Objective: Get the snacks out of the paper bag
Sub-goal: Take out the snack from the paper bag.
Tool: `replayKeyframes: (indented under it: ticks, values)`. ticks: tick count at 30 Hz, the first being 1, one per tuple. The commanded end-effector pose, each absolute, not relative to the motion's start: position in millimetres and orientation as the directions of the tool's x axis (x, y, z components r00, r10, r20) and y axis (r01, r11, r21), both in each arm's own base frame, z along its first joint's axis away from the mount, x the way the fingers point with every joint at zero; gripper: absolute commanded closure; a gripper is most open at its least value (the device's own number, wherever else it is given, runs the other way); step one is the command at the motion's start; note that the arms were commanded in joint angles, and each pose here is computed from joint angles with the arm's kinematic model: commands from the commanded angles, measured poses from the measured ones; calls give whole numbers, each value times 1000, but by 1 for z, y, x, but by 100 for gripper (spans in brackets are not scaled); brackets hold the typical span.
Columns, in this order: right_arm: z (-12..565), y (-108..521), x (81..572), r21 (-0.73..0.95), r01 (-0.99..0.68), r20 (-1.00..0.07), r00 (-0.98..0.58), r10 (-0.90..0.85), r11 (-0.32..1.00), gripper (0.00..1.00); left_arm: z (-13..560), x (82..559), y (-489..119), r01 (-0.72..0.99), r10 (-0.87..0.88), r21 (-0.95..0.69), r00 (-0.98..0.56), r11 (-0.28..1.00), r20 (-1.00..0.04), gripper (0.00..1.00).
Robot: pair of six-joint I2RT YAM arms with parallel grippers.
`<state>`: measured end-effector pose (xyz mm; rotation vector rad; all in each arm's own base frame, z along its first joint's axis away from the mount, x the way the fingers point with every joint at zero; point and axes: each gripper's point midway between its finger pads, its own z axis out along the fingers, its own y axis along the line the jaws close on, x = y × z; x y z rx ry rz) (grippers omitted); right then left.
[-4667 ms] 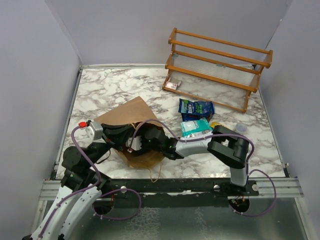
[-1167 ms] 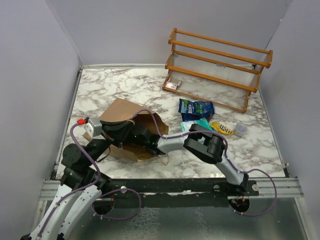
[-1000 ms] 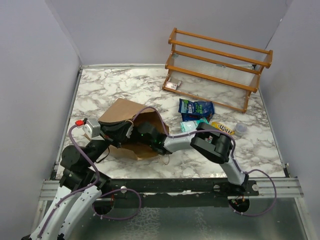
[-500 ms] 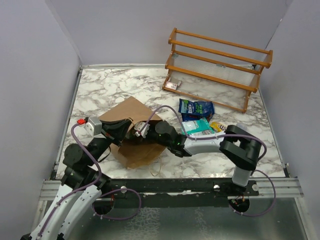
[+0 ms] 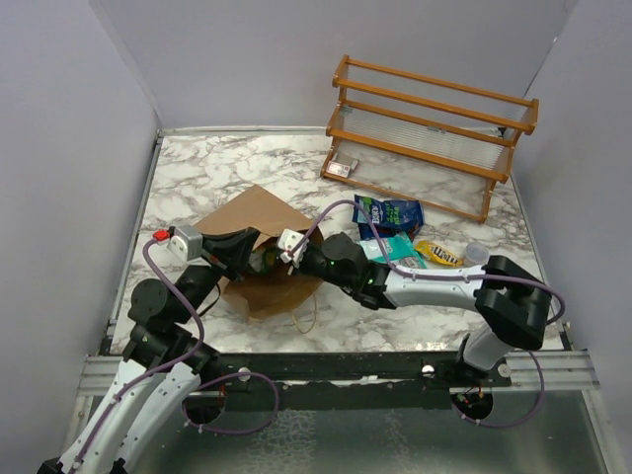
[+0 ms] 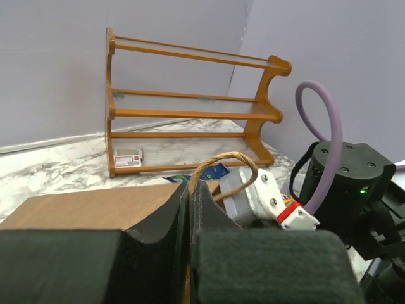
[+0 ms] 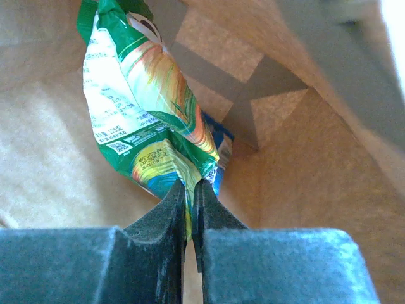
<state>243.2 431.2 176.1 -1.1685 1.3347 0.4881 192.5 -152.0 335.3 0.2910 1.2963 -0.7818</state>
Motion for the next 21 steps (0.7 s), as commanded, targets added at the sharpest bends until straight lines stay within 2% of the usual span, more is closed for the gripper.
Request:
replayKeyframes:
  ticks: [1,11,21]
  values:
    - [224,430,227,-312,-865,-946,242,-217,393,99,358,198,-139,613,-390,-231,137,756,-910,100]
    - [252,380,208,-442,-831,-885,344,-312,338,99,363,208,-129,561,-390,-230,183,795,-903,100]
    - [299,342,161,-495,-845,-863,450,-231,203,99,363,222,-130,530,-373,-229,181,816,-910,100]
